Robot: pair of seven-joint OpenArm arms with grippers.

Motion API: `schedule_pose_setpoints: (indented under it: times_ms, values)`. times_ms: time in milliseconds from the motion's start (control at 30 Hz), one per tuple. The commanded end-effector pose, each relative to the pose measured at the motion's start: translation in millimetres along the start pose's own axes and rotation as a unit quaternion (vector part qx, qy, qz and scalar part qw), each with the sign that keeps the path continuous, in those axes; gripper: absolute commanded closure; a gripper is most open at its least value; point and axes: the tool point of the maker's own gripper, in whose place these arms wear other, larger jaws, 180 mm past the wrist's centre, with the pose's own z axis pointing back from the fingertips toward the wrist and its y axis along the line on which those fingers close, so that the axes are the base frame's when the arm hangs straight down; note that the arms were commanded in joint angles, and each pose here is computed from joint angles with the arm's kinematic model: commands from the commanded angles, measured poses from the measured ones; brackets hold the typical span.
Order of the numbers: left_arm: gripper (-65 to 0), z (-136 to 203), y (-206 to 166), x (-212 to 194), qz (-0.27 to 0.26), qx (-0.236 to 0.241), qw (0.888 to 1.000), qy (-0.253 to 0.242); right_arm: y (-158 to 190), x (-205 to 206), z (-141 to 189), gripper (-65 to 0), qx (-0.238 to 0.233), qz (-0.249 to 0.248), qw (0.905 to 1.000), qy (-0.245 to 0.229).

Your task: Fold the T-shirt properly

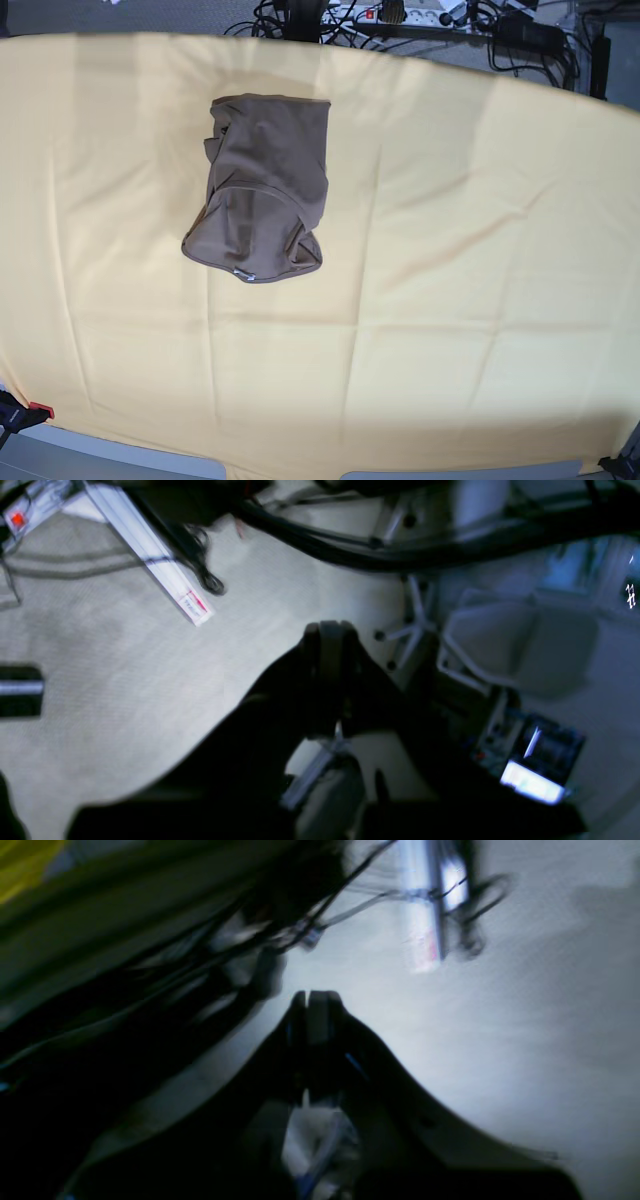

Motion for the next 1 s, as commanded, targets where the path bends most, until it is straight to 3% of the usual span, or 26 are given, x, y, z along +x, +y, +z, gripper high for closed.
schedule_pose_setpoints:
  times_ms: [0, 167, 267, 333, 400, 500, 633, 967]
  values:
    - [0.0, -7, 13, 1, 0.001, 0.01, 1.0, -0.001, -9, -2, -5, 0.0, -0.014, 0.008, 0.9999, 0.003]
    - [0.0, -52, 90, 12, 0.021, 0.074, 0.997, -0.016, -35, 25, -52, 0.0, -0.061, 0.073, 0.9949, -0.033]
    - [0.0, -68, 127, 23, 0.016, 0.11, 0.993, -0.05, -44, 38, -78, 0.0, -0.091, 0.121, 0.9876, -0.041]
    - [0.0, -77, 153, 35, 0.0, 0.16, 0.984, -0.073, -50, 46, -94, 0.0, -0.126, 0.152, 0.9799, -0.029]
    - [0.0, -90, 170, 45, -0.036, 0.218, 0.973, -0.066, -50, 51, -110, 0.0, -0.16, 0.18, 0.9707, -0.007]
    - [0.0, -117, 166, 59, -0.05, 0.252, 0.964, -0.063, -38, 63, -130, 0.0, -0.188, 0.196, 0.9622, -0.008]
    - [0.0, -135, 156, 66, -0.03, 0.273, 0.958, -0.08, -11, 67, -150, 0.0, -0.17, 0.191, 0.9666, -0.02]
    - [0.0, -156, 133, 74, 0.001, 0.246, 0.964, -0.099, 34, 56, -179, 0.0, -0.138, 0.2, 0.97, -0.016]
